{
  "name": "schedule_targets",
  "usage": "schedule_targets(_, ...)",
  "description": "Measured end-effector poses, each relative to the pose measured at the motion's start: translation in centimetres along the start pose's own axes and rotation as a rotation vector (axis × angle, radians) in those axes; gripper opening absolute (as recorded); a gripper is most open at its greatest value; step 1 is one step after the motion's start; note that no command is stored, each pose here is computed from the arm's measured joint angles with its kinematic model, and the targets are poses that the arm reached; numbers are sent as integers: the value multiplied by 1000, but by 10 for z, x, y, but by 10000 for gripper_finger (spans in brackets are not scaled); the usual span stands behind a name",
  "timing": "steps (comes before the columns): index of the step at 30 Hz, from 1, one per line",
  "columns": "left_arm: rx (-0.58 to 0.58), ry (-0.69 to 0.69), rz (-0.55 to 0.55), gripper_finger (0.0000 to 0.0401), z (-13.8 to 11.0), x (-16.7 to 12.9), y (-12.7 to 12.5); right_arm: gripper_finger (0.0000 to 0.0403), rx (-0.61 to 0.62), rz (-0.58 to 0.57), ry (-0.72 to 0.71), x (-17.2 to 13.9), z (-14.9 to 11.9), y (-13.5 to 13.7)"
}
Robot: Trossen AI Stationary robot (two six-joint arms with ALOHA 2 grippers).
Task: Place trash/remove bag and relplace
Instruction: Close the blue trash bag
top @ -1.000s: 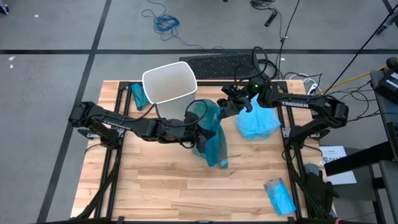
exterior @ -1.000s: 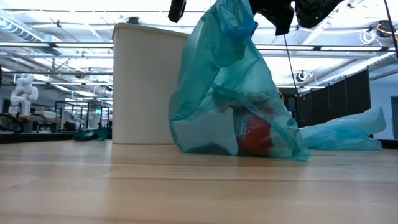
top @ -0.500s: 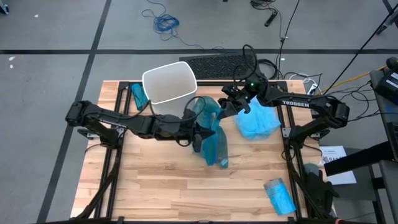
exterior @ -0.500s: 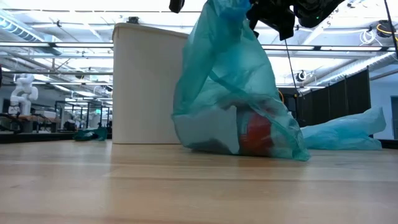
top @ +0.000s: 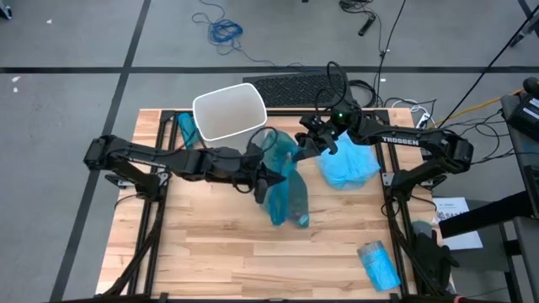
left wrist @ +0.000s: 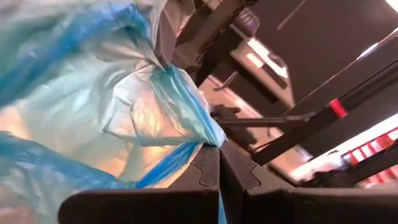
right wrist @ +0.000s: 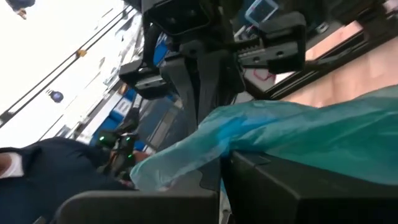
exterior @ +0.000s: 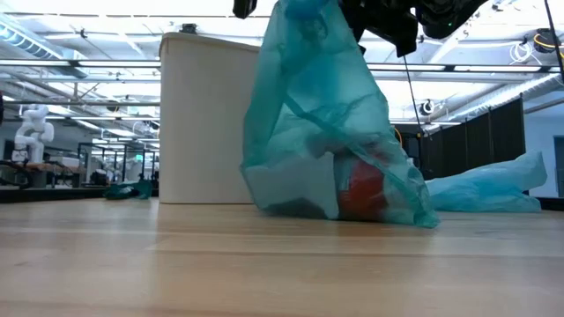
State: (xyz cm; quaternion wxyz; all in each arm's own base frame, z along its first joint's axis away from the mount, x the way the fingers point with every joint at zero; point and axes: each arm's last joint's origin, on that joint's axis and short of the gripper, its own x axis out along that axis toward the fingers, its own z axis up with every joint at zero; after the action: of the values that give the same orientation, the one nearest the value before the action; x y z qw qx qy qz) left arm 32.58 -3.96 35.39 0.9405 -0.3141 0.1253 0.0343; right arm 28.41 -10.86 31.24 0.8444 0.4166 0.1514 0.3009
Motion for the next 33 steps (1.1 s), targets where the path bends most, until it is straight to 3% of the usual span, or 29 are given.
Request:
schedule_targets(5,50,26,50,0,10,-13,11,0,0,-40,-50,0,1,-1)
schedule_targets(10,98,74,-20,0,13,-15,13,0,-26,-79,-108,1,3,-2)
schedule_targets(15,117,113,-35,0,14,-15,19,0,-108,12,-155,8,9,14)
schedule_targets(17,118,122,-28,0,15,-15,22,0,-121,66,-139,11,9,21)
schedule_targets(20,127,146,-29,0,16,-15,26,0,-48,46,-106,14,4,17)
schedule_targets(24,125,152,-62,0,17,-15,26,0,-103,99,-67,23,1,24)
schedule_targets(28,128,148,-68,0,19,-17,26,0,-7,-5,-65,22,-5,9)
schedule_targets(33,134,127,-99,0,21,-17,23,0,-74,60,-25,24,-4,19)
